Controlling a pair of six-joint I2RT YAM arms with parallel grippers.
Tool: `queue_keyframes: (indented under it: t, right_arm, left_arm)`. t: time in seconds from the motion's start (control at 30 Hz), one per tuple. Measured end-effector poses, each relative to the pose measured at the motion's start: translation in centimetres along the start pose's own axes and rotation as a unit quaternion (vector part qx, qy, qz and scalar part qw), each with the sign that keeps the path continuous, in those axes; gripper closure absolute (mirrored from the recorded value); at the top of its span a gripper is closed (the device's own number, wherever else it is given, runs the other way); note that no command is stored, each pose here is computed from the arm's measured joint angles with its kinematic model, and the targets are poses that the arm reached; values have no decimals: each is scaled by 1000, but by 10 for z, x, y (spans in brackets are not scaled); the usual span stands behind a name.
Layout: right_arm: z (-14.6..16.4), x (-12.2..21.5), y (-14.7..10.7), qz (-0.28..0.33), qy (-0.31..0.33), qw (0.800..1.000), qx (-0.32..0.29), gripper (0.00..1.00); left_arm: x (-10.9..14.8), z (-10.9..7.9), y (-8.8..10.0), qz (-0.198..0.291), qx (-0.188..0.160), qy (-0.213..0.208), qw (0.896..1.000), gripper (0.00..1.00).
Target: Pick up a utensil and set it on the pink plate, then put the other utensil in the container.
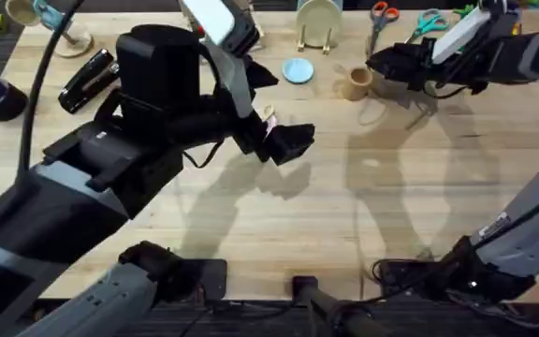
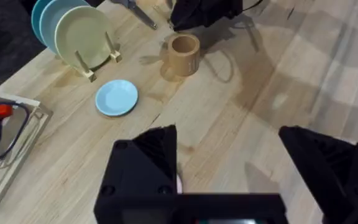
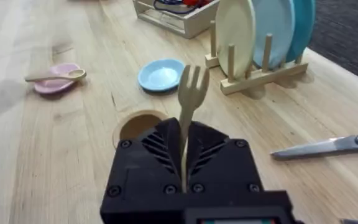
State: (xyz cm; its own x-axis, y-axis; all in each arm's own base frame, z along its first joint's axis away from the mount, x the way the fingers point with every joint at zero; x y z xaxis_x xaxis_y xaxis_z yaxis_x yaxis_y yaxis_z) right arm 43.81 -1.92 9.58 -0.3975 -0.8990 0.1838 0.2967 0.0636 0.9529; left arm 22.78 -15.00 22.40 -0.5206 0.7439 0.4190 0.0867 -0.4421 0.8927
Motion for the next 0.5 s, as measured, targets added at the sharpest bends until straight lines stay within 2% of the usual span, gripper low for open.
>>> queue_keyframes:
  t: [0.3,0.5]
  right_arm:
    - [0,0,1,-3,2,1000,2,967]
    - [-2,9,8,-25,10,999,22,967]
  left_arm:
    - [0,0,0,0,0,0,1000,6]
    - [0,0,0,0,0,0,1000,6]
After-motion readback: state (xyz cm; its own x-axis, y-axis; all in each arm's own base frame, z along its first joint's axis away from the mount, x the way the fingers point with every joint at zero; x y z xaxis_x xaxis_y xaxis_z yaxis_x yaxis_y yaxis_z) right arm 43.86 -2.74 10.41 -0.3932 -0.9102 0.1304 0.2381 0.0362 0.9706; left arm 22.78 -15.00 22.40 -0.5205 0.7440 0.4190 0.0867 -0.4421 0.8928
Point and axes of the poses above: each hand's point on the last joint's axis, 136 mm out from that joint toward the fingers, its own x axis back along the fingers, its own z axis along the line the jaws close on, y = z × x, the point moved 7 cm from there along x, back along the fingers, and after that the axes turned 8 degrees about -x, right-handed, at the moved point
